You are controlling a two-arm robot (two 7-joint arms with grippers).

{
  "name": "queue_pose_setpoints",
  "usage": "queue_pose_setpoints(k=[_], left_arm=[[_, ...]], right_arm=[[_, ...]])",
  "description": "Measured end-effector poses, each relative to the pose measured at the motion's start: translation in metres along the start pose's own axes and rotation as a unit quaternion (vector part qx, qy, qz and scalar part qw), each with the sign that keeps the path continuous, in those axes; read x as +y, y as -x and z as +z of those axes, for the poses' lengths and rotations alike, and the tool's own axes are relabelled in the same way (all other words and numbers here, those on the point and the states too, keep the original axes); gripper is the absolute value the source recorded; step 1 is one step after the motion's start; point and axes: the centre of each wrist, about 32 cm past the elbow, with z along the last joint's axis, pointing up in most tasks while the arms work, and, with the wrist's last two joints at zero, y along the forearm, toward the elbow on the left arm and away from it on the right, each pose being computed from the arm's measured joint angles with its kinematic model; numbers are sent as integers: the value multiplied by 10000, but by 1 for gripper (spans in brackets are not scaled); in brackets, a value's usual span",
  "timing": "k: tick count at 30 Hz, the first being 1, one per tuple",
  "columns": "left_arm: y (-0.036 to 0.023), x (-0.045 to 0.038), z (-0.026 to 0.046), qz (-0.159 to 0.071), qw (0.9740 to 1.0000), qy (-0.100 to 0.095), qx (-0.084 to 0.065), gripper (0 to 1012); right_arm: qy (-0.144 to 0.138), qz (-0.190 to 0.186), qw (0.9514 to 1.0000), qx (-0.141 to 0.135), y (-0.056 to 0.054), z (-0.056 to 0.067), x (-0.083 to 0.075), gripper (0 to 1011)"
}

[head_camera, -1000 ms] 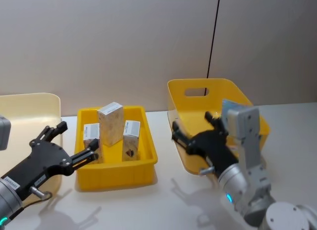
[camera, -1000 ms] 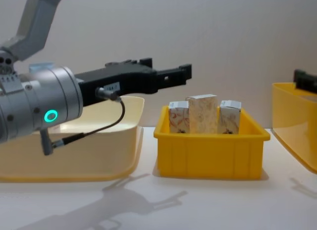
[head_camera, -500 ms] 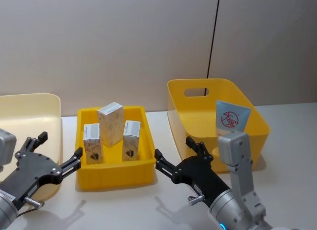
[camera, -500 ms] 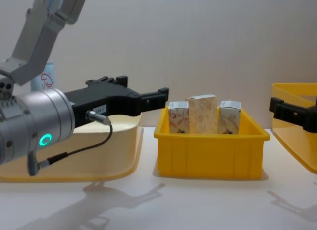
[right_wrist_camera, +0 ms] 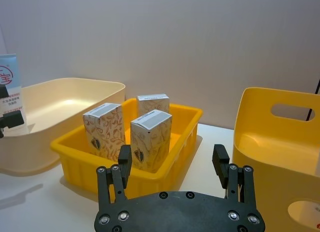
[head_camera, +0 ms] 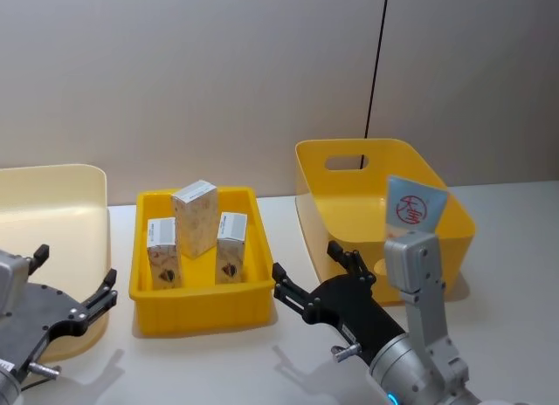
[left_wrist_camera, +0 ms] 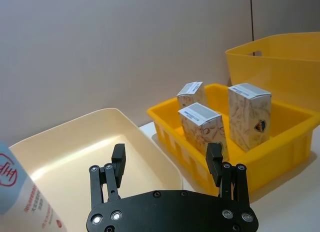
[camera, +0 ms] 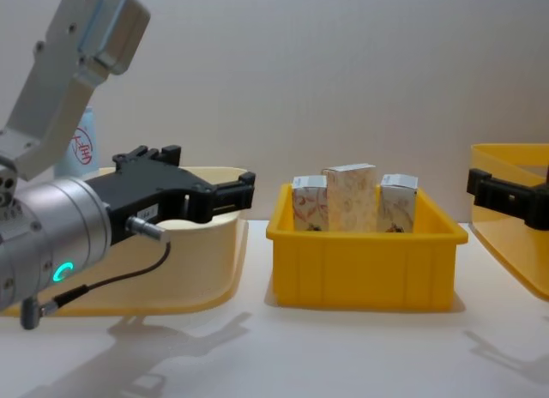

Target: Bimanual collaborative sorting of washing and personal care products

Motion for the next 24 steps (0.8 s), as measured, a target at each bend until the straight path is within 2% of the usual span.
queue_pose_setpoints(k=[7,24], left_arm=[[17,21,-13,123,9999,-24,-77,1001],[16,21,-12,133,9999,-22,-82,1002]], right_arm=[[-1,2,10000,0,0,0,0,1001],[-45,161,9998,-57,2,22,104,1001]])
